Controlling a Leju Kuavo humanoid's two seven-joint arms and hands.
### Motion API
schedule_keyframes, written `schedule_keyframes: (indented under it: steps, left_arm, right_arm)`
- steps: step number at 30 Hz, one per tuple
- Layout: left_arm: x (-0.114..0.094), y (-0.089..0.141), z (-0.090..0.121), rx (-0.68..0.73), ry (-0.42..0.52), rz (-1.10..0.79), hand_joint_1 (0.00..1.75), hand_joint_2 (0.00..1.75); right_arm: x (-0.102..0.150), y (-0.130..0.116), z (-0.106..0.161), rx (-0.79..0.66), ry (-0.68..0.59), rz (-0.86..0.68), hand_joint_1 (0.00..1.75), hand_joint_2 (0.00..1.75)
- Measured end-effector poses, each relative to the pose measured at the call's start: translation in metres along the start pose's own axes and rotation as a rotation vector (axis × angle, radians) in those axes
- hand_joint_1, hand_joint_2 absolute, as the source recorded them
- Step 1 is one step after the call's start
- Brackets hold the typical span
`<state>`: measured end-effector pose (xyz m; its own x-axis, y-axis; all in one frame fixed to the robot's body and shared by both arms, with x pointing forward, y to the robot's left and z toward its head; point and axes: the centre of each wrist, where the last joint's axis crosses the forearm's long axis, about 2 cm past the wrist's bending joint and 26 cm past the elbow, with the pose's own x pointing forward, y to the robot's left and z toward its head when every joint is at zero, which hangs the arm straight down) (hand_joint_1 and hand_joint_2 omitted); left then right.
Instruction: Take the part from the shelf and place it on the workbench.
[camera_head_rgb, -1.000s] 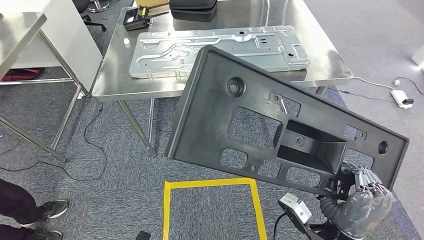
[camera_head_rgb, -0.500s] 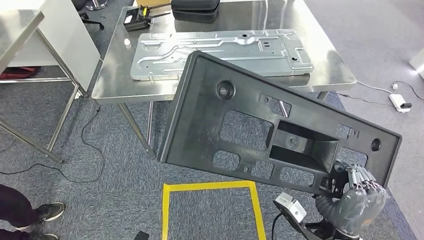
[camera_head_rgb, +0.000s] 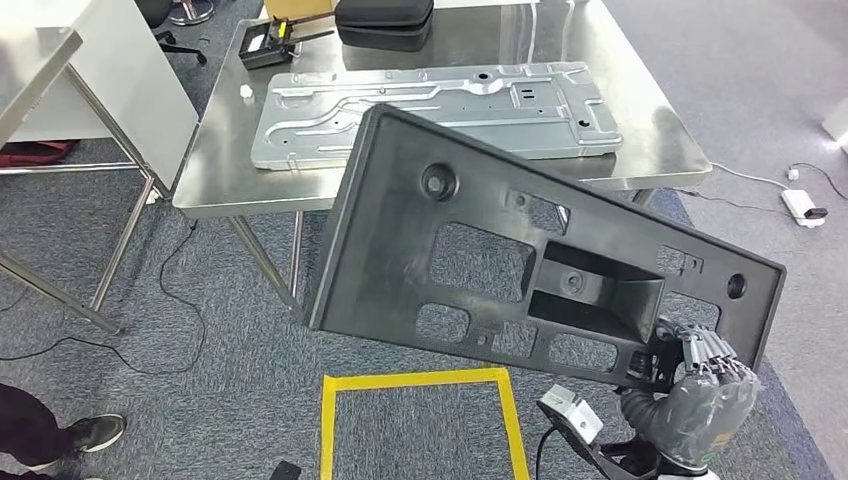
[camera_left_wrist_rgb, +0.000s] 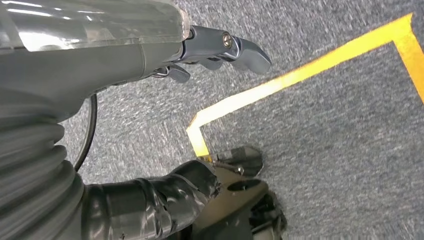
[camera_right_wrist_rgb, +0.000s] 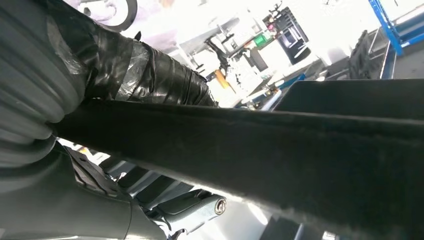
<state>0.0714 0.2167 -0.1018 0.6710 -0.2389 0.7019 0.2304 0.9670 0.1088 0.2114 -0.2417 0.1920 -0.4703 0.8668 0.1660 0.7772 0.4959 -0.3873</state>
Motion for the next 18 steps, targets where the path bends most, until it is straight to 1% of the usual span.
schedule_keyframes:
  steps: [18]
  left_arm:
    - [-0.0024,-0.0013,0.0019,-0.008,0.005,-0.003,0.00,1.75]
  right_arm:
    - [0.0047,0.0044,-0.0015,0.011,-0.023,-0.015,1.71,1.75]
